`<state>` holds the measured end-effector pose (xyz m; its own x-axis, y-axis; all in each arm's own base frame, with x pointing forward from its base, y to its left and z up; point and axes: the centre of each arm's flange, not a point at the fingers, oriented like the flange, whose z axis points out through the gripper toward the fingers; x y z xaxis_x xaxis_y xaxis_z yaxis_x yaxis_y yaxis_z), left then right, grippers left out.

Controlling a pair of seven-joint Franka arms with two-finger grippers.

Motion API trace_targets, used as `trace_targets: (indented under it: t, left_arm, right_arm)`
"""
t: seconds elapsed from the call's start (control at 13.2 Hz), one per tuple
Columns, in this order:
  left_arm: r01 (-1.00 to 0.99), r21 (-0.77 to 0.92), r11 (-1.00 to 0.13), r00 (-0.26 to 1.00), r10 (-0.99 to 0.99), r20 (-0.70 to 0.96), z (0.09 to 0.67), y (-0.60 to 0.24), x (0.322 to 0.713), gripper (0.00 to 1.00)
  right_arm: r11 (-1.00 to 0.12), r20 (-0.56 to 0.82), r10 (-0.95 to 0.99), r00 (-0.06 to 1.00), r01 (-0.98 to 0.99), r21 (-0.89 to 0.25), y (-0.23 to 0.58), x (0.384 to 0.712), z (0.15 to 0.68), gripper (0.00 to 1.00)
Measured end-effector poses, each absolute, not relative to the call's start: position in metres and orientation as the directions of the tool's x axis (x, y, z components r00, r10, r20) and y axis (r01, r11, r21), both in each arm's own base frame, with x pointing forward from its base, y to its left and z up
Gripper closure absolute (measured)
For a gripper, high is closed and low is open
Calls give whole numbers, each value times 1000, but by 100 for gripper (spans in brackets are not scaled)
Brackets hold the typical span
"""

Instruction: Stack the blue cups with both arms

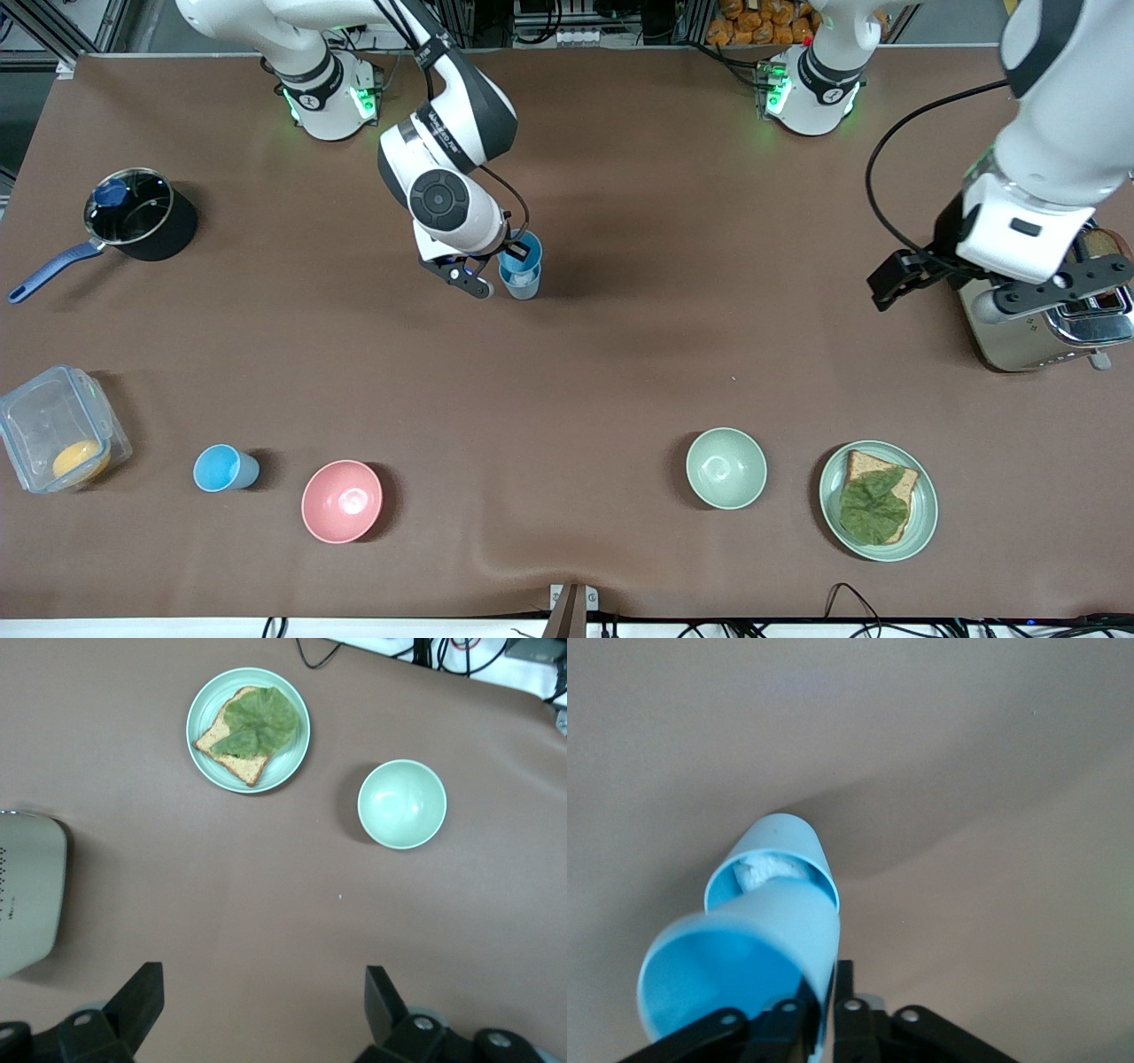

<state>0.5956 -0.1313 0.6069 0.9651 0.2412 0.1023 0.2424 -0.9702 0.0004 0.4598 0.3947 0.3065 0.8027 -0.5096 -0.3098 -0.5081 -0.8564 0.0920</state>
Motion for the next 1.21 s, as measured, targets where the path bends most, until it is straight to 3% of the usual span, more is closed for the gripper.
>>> trace_targets:
  t: [0.23, 0.53, 0.61, 0.91, 1.21]
  left_arm:
    - [207, -9, -978, 975, 205, 87, 610, -117, 596, 0]
    - [155, -28, -988, 986, 153, 62, 621, -96, 588, 0]
    - [152, -33, -988, 987, 150, 53, 626, -94, 583, 0]
    - [147, -48, -988, 989, 145, 44, 643, -100, 565, 0]
    - [136, -38, -990, 990, 135, 32, 646, -107, 558, 0]
  right_arm:
    - [-852, -310, -519, 797, -512, 109, 385, 473, 331, 47]
    - [-862, -250, -505, 826, -495, 105, 322, 522, 372, 4]
    - [-876, -248, -480, 842, -475, 80, 295, 537, 381, 0]
    - [-950, -257, -293, 921, -311, -31, 152, 583, 414, 0]
    - [-983, -190, -128, 973, -149, -103, 35, 581, 478, 0]
